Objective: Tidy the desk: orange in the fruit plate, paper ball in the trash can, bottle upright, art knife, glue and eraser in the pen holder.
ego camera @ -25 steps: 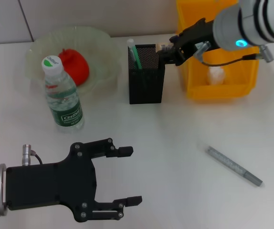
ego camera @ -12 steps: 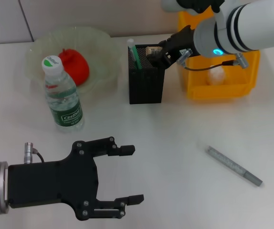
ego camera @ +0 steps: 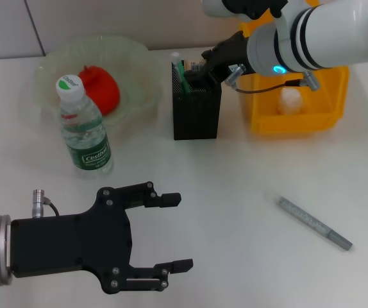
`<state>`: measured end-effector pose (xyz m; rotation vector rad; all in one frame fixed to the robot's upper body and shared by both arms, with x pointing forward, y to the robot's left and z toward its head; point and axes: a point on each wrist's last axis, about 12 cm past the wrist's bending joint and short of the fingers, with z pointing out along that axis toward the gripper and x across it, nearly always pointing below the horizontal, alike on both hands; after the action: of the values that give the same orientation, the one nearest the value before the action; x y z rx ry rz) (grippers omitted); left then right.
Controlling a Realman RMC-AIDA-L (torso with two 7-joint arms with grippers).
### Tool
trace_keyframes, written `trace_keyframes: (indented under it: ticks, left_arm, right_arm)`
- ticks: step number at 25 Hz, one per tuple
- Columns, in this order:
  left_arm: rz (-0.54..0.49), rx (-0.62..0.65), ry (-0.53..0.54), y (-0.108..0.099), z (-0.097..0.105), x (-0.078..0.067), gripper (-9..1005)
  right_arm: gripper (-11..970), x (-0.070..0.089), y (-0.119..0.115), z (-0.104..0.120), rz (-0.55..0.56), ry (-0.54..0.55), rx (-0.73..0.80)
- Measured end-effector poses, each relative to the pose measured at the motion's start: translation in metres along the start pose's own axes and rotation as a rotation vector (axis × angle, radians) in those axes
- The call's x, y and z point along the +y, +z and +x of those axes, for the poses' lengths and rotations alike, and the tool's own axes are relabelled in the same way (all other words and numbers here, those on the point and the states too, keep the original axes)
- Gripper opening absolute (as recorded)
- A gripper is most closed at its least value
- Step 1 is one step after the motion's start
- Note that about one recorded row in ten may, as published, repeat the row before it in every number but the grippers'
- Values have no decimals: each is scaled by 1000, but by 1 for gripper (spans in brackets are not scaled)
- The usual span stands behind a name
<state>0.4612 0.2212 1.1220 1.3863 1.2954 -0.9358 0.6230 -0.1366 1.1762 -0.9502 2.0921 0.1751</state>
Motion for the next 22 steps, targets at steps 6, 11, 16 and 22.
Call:
trace_keyframes:
  ticks: [6, 11, 16, 22]
  left_arm:
    - [-2, -1, -2, -1, 0, 0, 787]
    - [-3, -1, -7, -1, 1, 0, 787]
    - [-5, 0, -10, -1, 2, 0, 787]
    - [-6, 0, -10, -1, 2, 0, 787]
  right_arm:
    - [510, -2, 0, -2, 10, 5, -19]
    - [596, -3, -1, -2, 11, 3, -15]
    - [631, 1, -9, -4, -14, -14, 11]
    - [632, 8, -35, -9, -53, -41, 48]
